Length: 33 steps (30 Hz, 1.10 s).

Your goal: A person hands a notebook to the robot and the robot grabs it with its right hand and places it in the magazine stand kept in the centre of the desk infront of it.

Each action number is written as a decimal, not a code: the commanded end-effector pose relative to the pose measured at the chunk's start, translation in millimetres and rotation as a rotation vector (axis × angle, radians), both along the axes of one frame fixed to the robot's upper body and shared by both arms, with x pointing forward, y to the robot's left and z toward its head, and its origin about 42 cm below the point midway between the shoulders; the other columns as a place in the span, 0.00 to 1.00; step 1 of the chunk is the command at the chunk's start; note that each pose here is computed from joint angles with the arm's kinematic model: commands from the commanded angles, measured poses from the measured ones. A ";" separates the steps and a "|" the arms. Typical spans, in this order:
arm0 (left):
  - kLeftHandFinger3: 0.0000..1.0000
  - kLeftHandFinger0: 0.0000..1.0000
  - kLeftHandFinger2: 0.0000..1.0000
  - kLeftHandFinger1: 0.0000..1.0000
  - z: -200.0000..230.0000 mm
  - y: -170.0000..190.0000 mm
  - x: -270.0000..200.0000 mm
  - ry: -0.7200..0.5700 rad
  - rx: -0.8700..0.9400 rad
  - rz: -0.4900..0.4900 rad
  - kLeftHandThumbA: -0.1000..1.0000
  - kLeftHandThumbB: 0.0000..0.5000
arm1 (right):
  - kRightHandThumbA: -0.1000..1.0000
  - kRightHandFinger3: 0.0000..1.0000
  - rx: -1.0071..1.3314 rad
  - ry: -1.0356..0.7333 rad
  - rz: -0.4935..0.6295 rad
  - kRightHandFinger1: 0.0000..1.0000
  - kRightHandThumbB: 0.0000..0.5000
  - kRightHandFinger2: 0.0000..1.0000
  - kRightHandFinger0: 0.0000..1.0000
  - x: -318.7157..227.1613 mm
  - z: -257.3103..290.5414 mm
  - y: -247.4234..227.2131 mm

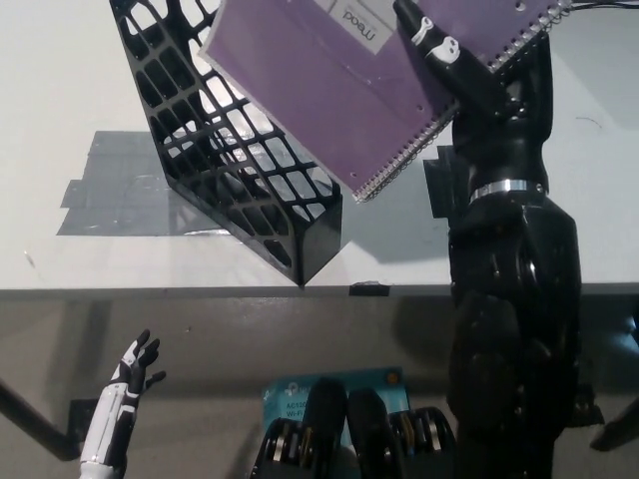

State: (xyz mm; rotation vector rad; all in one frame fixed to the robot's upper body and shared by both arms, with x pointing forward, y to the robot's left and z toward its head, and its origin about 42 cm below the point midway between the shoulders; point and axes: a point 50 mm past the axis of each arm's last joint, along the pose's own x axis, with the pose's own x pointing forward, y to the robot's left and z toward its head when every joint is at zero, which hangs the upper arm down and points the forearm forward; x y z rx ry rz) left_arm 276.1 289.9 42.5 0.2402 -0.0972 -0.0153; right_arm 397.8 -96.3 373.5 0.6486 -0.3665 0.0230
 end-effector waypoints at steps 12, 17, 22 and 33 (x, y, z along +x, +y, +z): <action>1.00 0.91 1.00 1.00 17.9 3.3 11.1 -0.087 0.028 -0.019 1.00 1.00 | 0.83 0.00 0.047 -0.170 0.032 0.00 0.01 0.00 0.00 0.1 51.1 47.8; 1.00 0.91 1.00 1.00 18.9 3.0 11.1 -0.091 0.027 -0.021 1.00 1.00 | 0.79 0.00 0.057 -0.162 0.034 0.00 0.01 0.00 0.00 3.0 52.7 56.7; 1.00 0.91 1.00 1.00 19.3 3.0 13.4 -0.091 0.018 -0.024 1.00 1.00 | 0.83 0.00 0.010 -0.168 0.017 0.00 0.00 0.00 0.00 6.1 54.3 67.5; 1.00 0.92 1.00 1.00 21.3 1.8 16.4 -0.096 0.011 -0.033 1.00 1.00 | 0.85 0.00 -0.059 -0.172 0.009 0.00 0.00 0.00 0.00 18.2 46.5 93.0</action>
